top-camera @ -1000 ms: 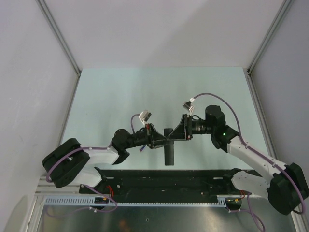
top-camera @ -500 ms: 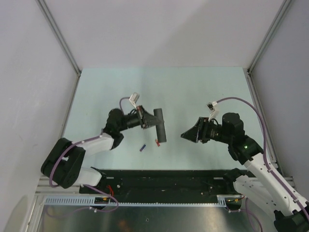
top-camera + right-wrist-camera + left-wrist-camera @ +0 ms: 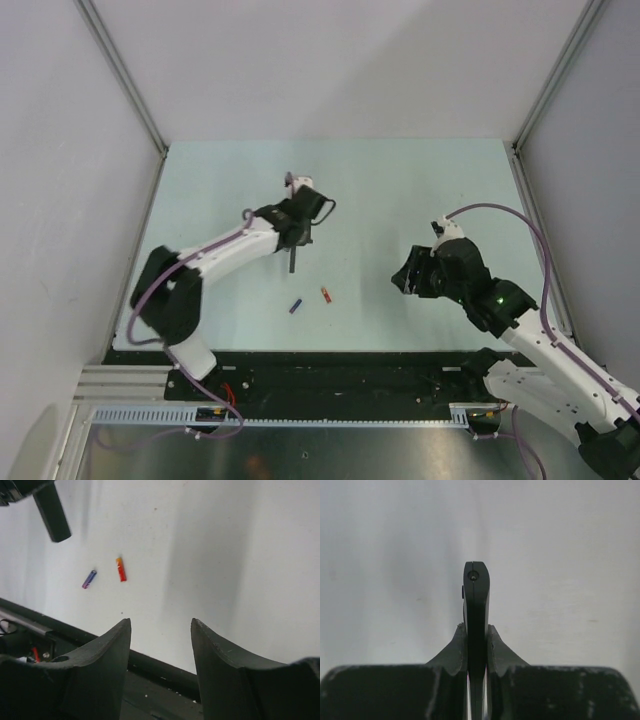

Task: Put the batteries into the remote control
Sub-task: Place the remote control at the center of the board.

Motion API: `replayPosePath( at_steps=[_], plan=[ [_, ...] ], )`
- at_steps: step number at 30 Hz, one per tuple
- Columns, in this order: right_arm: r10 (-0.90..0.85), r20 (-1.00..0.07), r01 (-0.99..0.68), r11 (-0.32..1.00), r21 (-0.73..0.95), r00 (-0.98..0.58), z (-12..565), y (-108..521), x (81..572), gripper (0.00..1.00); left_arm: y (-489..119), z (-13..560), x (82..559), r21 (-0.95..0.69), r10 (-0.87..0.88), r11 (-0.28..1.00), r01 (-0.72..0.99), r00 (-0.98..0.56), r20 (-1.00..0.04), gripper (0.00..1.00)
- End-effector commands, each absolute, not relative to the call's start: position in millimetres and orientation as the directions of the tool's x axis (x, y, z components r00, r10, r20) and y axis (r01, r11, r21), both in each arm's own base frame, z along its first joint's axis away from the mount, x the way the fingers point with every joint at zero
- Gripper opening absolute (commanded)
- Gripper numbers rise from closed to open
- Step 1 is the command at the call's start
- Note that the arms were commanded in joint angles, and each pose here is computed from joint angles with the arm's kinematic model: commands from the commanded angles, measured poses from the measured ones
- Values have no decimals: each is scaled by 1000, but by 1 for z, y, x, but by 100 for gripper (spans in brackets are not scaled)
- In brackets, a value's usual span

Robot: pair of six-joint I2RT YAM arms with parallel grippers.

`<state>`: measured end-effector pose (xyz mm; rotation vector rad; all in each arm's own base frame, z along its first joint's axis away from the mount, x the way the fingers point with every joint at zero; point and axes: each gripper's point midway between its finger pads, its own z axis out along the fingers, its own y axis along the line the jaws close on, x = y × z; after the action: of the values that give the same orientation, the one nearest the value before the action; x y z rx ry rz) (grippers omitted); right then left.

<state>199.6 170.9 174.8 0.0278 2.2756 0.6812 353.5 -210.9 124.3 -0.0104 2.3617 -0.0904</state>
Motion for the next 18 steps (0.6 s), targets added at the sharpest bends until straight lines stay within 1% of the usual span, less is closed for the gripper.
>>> replayPosePath(
  at_steps=[1,2,4,5,7,8,9,11,12,18],
  plan=[
    [207,-710,-149,902,405,-673,183,160,211,56,-147,137,350,453,266,889,-61,-738,-621,0],
    [205,-707,-147,903,403,-677,182,161,211,56,-146,129,353,499,291,865,-61,-749,-596,0],
    [205,-706,-150,902,405,-678,182,162,211,56,-153,135,359,517,309,853,-67,-735,-604,0],
    [205,-707,-154,900,407,-677,183,162,210,56,-155,127,363,543,327,838,-56,-744,-582,0],
    [204,-705,-160,897,413,-679,184,163,208,57,-160,124,371,562,342,825,-56,-742,-576,0],
    [202,-704,-165,894,416,-680,184,164,208,57,-162,120,373,567,347,822,-49,-746,-568,1],
    [200,-704,-166,895,415,-682,184,164,207,58,-166,104,374,581,361,813,-20,-765,-533,4],
    [200,-704,-166,895,415,-682,185,162,205,59,-173,95,378,574,360,819,-6,-773,-522,9],
    [205,-709,-169,892,419,-675,187,161,204,59,-175,81,379,583,367,812,12,-787,-495,9],
    [216,-717,-175,886,428,-663,194,156,197,61,-199,43,379,531,358,843,81,-822,-443,13]
  ],
)
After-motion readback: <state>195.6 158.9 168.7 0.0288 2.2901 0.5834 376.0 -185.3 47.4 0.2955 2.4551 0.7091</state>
